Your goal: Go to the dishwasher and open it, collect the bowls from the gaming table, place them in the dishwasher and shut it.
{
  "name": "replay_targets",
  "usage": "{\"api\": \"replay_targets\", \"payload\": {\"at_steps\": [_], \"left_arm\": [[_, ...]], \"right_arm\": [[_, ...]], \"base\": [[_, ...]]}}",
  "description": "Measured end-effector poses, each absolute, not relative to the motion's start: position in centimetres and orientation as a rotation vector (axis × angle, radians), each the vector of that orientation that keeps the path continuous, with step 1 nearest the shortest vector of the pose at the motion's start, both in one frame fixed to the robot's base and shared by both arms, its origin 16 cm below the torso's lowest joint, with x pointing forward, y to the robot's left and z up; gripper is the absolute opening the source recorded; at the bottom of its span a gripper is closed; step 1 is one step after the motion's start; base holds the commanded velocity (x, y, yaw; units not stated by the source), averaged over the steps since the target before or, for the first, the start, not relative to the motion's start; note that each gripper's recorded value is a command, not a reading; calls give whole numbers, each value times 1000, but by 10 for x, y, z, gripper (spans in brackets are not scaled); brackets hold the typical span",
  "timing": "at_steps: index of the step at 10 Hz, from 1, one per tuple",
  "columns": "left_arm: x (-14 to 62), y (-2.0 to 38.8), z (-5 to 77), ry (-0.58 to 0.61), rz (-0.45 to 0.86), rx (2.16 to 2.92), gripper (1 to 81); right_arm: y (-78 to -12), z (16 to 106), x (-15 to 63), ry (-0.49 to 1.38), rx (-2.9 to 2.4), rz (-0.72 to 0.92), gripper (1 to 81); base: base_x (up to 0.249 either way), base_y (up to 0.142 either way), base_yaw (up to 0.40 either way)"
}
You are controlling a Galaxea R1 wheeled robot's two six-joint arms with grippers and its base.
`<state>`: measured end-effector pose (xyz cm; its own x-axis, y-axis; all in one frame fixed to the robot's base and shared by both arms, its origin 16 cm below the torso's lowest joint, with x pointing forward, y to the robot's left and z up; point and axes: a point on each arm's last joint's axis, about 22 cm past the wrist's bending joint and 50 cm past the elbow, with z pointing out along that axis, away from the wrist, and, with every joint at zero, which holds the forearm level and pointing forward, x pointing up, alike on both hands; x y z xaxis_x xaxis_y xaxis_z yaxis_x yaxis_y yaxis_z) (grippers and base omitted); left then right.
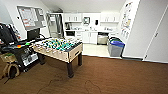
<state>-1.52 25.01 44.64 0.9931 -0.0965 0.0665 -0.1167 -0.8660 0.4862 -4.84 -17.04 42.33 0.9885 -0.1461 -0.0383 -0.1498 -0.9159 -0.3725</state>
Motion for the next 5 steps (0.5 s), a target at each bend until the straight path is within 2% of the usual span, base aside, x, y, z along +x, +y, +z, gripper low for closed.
{"api": "replay_targets", "payload": {"at_steps": [5], "left_arm": [[-15,247,447,-149,55,2621,10]], "right_arm": [[-177,423,-47,212,-2757,10,10]], "base": [[131,-86,0]]}}
